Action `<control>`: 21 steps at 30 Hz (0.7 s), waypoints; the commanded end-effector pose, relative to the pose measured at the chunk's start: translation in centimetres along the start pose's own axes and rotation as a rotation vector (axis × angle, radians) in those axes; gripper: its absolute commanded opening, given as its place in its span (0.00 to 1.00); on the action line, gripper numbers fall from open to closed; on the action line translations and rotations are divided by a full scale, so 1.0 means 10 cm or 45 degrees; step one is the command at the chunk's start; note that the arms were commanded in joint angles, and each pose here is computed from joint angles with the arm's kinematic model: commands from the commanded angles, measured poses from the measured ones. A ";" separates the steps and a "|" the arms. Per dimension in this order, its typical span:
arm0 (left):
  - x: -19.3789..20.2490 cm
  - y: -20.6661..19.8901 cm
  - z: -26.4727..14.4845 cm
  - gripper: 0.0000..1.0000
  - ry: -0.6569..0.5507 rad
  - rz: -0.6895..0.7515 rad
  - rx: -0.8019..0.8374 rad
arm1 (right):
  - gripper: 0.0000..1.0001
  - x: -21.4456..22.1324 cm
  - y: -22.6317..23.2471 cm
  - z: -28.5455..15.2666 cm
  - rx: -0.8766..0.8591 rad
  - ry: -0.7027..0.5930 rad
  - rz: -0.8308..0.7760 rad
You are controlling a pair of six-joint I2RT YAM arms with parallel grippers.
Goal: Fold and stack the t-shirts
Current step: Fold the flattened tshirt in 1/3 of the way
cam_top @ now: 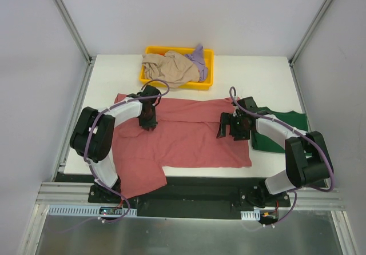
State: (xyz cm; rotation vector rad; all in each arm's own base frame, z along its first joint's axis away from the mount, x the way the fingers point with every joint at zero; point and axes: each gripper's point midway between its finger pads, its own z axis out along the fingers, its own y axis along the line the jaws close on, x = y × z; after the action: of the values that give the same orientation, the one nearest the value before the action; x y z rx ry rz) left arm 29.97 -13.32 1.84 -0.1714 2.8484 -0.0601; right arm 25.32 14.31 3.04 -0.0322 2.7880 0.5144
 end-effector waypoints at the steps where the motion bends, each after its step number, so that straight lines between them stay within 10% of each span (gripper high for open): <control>1: -0.08 0.02 -0.01 0.20 -0.011 -0.003 -0.038 | 0.96 0.11 -0.12 0.02 0.066 0.025 0.009; 8: -0.15 -0.02 -0.10 0.00 -0.042 -0.015 -0.009 | 0.96 0.12 -0.14 0.02 0.076 0.030 0.010; 21: -0.06 -0.08 -0.37 0.00 -0.041 -0.074 0.075 | 0.96 0.20 -0.24 0.02 0.134 0.048 0.009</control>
State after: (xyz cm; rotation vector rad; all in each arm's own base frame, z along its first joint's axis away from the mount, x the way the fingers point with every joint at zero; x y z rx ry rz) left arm 30.16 -13.75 3.80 -0.1931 2.8213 -0.1043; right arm 25.44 13.93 2.92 -0.0255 2.7825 0.4825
